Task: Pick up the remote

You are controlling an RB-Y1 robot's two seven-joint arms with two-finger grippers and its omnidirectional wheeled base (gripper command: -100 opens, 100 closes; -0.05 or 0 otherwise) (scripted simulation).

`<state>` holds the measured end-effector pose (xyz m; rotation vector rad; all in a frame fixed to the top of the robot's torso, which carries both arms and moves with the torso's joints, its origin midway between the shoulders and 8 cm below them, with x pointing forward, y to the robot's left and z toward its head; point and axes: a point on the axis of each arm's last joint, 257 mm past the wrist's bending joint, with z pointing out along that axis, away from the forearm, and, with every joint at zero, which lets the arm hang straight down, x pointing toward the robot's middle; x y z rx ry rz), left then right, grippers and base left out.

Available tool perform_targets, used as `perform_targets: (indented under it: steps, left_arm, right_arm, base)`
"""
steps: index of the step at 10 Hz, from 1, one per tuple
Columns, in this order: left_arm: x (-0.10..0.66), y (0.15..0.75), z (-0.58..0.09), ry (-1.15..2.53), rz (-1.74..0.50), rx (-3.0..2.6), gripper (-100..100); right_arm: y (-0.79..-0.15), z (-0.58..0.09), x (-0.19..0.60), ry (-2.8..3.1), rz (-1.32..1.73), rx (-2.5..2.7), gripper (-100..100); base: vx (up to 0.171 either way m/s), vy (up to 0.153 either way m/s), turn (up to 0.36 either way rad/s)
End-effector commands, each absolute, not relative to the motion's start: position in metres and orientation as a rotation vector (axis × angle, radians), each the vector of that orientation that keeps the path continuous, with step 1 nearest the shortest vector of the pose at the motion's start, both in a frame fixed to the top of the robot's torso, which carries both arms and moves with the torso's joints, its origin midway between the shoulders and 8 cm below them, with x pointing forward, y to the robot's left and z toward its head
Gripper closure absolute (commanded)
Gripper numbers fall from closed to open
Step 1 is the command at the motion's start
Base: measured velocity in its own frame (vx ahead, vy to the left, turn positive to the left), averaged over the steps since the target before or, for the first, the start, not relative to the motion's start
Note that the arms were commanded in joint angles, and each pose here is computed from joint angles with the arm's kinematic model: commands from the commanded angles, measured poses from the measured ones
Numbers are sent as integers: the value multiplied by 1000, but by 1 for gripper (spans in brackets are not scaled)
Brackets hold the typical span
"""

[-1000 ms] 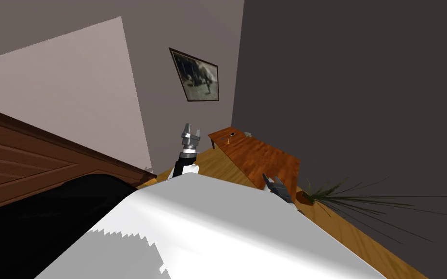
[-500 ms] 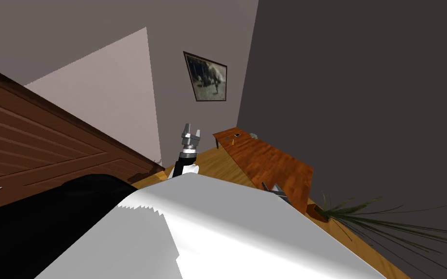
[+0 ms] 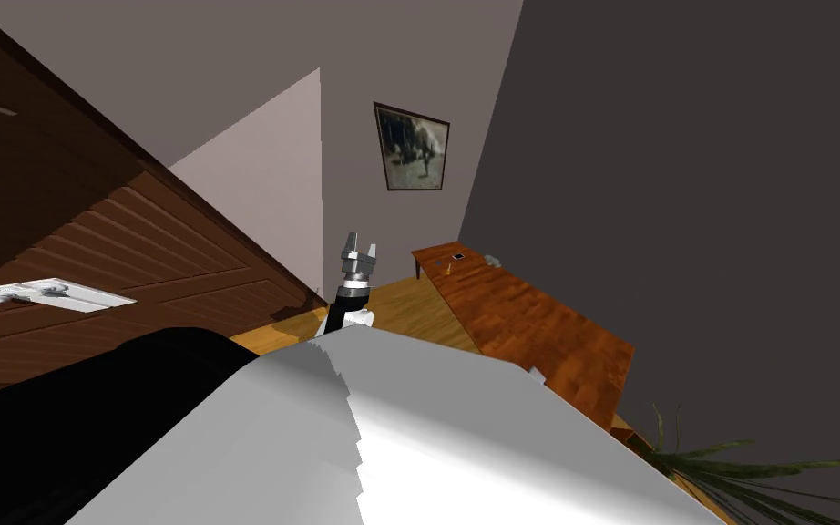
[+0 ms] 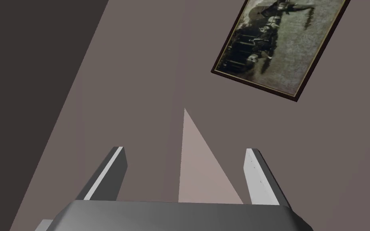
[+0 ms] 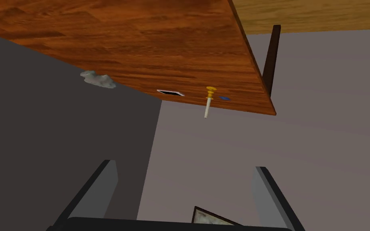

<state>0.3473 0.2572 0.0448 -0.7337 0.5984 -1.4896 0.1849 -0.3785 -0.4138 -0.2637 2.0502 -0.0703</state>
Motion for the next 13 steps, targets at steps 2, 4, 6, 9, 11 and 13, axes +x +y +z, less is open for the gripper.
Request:
perform_targets:
  steps: [2,4,6,9,11,13]
  left_arm:
    - [347,257,45,598,-1490,-734,0]
    - [347,257,45,598,-1490,-734,0]
    - [347,257,45,598,-1490,-734,0]
    - [347,257,45,598,-1490,-734,0]
    - [347,257,45,599,-1489,-734,0]
    - [347,257,45,599,-1489,-734,0]
  right_arm:
    - [-390,-447,152,2147,-126,-370,-100]
    - [-397,-468,127,2209,-162,-458,-100]
    - [-403,-490,99,2275,-189,-550,-100]
    - [-406,-512,69,2338,-211,-689,-100]
    - [-410,-526,49,2374,-226,-794,-100]
    - [-414,-540,27,2408,-231,-904,-100]
  base:
    - [1,-10,267]
    - [0,-6,152]
    - [1,-19,237]
    - [3,-25,213]
    - [1,-16,138]
    - [1,-35,208]
